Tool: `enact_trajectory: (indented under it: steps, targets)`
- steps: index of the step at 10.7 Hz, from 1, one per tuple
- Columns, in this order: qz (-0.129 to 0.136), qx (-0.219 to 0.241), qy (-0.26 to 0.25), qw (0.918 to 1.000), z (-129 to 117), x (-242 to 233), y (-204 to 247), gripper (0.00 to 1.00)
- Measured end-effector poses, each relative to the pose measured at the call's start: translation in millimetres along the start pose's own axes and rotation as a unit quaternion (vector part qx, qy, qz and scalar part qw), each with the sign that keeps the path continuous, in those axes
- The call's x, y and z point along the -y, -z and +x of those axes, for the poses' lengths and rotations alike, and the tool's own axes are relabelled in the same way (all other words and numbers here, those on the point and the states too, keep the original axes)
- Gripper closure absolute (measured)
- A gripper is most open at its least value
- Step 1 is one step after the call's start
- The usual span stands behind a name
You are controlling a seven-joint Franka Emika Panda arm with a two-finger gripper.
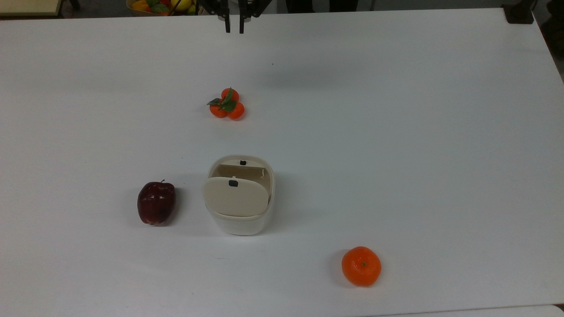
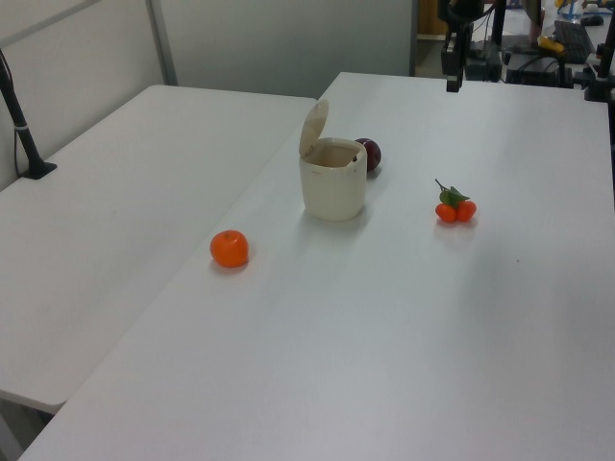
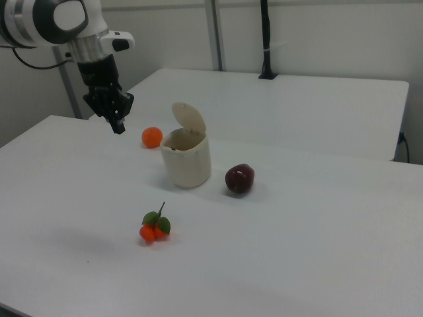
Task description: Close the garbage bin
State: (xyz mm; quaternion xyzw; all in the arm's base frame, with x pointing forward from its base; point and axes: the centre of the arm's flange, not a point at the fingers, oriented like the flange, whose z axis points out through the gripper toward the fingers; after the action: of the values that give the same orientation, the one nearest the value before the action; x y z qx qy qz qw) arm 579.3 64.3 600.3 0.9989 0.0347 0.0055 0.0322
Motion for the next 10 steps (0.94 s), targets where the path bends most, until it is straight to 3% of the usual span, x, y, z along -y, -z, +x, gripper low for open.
enact_trajectory:
  steps: [1, 4, 7, 10]
  targets:
    - [0.000, 0.000, 0.000, 1.0000, 0.0, 0.0, 0.0, 0.98]
    - [0.001, -0.011, 0.000, 0.9999, 3.2, 0.2, 0.7, 0.99]
    - [0.003, -0.054, 0.001, 0.9986, 21.7, 2.0, -4.2, 0.99]
    - [0.008, -0.126, -0.006, 0.9920, 52.0, 2.3, -13.5, 0.99]
